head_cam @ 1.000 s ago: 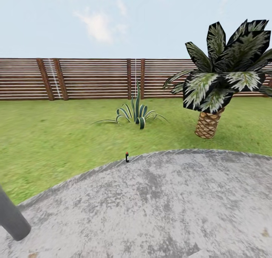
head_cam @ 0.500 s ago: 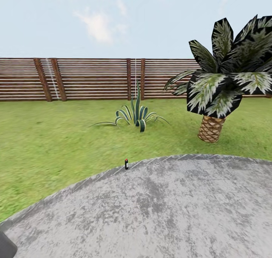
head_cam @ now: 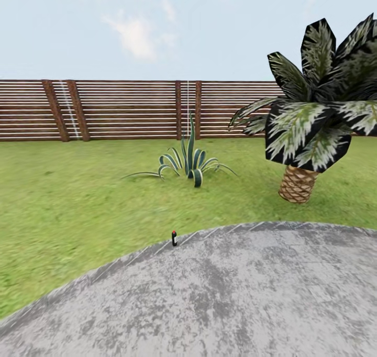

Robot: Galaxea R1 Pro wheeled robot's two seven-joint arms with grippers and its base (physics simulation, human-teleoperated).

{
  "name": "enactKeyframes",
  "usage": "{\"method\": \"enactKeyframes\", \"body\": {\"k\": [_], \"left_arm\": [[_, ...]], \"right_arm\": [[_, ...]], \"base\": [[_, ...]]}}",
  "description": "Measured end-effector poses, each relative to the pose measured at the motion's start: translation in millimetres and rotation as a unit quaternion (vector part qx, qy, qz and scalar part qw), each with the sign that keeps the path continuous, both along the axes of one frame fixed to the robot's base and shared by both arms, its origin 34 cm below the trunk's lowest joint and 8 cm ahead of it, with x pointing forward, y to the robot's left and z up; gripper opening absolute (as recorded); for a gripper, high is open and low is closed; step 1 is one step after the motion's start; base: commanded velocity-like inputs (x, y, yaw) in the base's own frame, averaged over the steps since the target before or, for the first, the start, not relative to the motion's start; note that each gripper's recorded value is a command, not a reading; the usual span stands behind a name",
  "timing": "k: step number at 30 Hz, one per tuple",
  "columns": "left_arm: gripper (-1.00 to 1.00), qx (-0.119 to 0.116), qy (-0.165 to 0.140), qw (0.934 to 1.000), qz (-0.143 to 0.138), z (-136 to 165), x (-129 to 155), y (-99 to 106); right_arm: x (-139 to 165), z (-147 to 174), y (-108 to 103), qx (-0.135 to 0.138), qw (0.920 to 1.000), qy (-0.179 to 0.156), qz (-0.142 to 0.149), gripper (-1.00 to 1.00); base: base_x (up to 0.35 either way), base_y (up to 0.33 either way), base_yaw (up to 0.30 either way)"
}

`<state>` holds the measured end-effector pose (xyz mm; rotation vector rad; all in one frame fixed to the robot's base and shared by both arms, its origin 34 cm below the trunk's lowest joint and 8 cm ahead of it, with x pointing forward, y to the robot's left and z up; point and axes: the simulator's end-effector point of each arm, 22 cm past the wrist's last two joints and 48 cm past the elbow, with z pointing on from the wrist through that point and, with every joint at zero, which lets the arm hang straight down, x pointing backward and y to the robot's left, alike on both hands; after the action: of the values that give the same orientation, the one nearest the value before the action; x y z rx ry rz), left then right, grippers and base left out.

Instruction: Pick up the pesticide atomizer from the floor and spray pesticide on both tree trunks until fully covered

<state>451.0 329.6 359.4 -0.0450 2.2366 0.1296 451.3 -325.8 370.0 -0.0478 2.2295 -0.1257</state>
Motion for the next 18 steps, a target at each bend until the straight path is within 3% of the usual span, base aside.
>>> {"method": "enactKeyframes", "body": {"k": [18], "left_arm": [[1.00, 0.001, 0.000, 1.0000, 0.000, -0.1, -0.3, 1.0]], "right_arm": [[0.9, 0.7, 0.4, 0.001, 1.0000, -0.001, 0.000, 1.00]], "base": [[0.340, 0.000, 0.000]]}}
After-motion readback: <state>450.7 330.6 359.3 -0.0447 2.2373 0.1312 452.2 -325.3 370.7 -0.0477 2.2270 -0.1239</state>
